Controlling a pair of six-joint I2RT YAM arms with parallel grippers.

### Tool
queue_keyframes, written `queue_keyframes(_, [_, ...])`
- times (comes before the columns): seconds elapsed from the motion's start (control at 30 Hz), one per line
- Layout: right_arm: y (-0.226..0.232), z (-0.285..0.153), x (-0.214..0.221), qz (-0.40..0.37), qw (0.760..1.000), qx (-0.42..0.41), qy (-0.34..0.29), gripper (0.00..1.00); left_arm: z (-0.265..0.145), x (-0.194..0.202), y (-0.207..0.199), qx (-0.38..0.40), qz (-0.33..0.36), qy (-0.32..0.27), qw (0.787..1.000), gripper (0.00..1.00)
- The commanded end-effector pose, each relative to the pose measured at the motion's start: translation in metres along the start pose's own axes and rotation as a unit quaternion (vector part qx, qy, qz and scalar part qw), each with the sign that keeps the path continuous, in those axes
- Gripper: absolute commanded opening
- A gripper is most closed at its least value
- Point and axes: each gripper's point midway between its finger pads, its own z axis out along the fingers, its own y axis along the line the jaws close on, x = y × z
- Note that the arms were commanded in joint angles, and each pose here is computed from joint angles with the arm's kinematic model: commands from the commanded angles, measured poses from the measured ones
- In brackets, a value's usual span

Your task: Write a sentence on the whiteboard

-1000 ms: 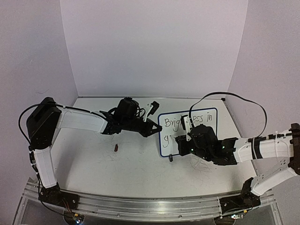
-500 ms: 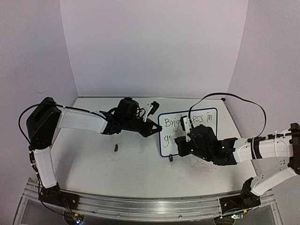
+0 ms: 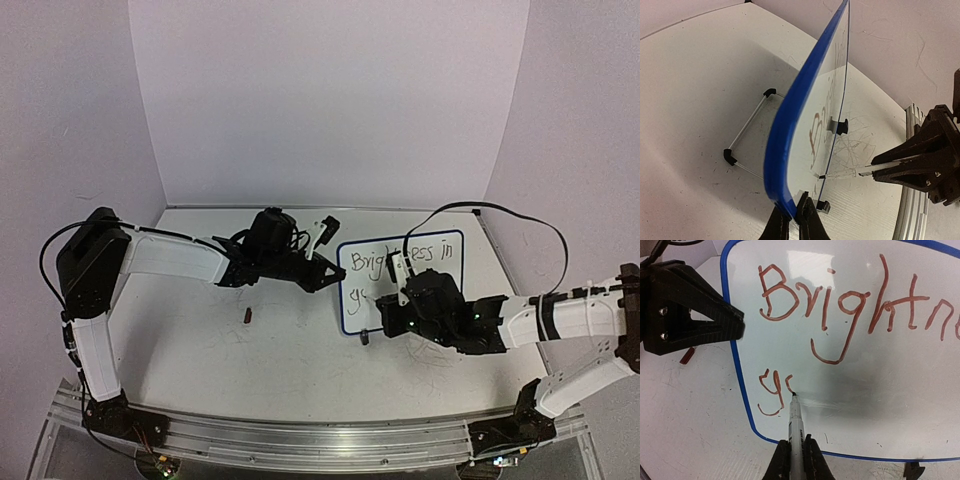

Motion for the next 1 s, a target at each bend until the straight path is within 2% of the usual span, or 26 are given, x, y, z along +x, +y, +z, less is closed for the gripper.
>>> queue_keyframes(0.0, [-0.015,-0.005,-0.013,0.014,0.999,0.031,-0.023,0.0,-0.004,0.037,0.033,-0.076,0.008,0.06,0.995,0.0])
queue_keyframes(0.53, [-0.009,-0.002,-0.04,0.021,0.998,0.026,-0.059,0.0,-0.005,0.036,0.033,-0.078,0.01,0.06,0.995,0.0])
queue_keyframes(0.97, [0.001,-0.002,-0.048,0.016,0.998,0.006,-0.062,0.0,-0.005,0.035,0.033,-0.078,0.01,0.058,0.995,0.0])
